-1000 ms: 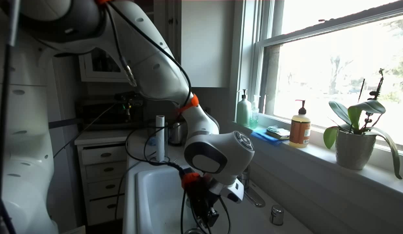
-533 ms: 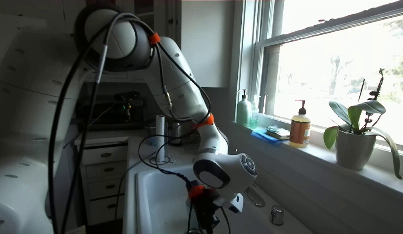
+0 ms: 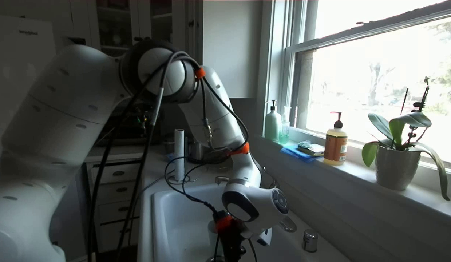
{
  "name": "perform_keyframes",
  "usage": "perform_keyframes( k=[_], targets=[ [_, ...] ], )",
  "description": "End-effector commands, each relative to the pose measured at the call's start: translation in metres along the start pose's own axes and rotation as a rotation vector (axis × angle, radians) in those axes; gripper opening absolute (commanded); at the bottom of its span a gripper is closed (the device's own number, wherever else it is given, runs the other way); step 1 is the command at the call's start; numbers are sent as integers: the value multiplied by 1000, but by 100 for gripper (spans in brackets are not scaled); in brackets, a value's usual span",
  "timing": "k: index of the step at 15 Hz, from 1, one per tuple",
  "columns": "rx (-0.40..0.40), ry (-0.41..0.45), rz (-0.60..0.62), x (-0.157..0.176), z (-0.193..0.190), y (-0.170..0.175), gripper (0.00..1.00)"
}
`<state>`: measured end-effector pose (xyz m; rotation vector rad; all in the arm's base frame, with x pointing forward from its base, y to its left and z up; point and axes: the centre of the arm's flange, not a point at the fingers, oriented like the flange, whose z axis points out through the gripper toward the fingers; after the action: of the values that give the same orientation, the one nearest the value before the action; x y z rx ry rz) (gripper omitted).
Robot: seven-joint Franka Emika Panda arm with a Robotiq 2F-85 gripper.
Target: Pick up the gray cup from the sink and put it on the kitchen counter, push the tap handle downwards
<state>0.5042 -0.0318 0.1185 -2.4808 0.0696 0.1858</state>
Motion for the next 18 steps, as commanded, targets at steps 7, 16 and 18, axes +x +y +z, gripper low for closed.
perform_keyframes(
  k=[7, 16, 18],
  targets=[
    [-13, 99, -51, 37, 36, -14, 80],
    [-32, 98, -50, 47, 46, -9, 22],
    [-35, 100, -48, 48, 46, -9, 8]
  ],
)
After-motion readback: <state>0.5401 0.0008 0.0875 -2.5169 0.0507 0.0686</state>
